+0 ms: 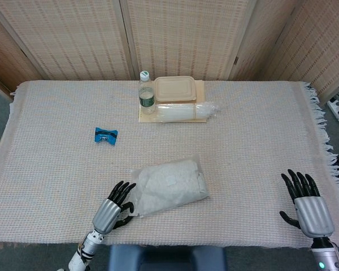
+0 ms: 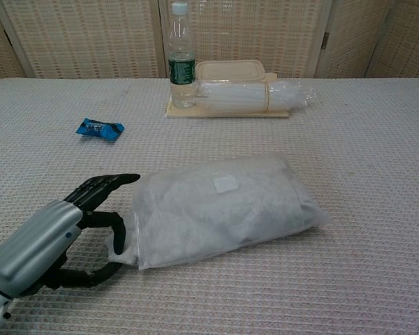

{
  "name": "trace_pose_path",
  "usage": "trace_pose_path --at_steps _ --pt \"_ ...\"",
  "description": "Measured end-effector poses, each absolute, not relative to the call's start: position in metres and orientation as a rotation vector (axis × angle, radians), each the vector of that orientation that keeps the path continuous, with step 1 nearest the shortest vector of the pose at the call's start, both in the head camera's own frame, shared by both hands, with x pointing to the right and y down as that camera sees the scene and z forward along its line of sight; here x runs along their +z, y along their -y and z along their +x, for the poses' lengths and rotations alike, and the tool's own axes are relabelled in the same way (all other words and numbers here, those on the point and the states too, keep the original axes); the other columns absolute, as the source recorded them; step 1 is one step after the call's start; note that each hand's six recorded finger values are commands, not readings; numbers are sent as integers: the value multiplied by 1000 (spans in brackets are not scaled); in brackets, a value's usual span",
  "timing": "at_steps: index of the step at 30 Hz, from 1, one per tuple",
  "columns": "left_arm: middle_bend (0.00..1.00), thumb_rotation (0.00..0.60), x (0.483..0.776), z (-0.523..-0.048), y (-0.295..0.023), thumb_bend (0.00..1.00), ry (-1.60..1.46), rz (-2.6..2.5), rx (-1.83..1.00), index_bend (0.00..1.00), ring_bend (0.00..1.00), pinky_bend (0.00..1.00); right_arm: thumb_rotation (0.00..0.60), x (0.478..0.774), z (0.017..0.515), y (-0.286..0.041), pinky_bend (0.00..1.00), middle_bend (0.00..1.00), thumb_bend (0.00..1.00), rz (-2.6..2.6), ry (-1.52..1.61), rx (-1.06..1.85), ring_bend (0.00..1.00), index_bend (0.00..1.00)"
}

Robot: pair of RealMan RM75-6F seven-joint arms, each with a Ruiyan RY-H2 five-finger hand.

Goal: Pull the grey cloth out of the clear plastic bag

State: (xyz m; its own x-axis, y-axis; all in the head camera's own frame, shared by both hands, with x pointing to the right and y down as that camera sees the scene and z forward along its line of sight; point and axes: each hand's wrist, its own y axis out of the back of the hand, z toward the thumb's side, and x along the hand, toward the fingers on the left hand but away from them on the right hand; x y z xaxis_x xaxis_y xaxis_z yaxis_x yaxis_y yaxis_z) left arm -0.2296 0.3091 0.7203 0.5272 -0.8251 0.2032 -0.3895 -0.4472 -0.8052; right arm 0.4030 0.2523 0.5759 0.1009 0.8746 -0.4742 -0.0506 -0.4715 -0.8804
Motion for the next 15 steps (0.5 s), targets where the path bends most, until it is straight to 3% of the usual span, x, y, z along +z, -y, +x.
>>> trace_pose_path --at_steps 6,15 --pt "104 600 720 -221 -310 511 -978 -2059 -756 700 0 0 600 604 385 -253 0 41 195 -1626 793 1404 0 304" --pt "104 600 716 -214 -309 504 -989 -2065 -734 700 0 0 600 647 339 -259 0 69 198 -1691 836 1271 0 402"
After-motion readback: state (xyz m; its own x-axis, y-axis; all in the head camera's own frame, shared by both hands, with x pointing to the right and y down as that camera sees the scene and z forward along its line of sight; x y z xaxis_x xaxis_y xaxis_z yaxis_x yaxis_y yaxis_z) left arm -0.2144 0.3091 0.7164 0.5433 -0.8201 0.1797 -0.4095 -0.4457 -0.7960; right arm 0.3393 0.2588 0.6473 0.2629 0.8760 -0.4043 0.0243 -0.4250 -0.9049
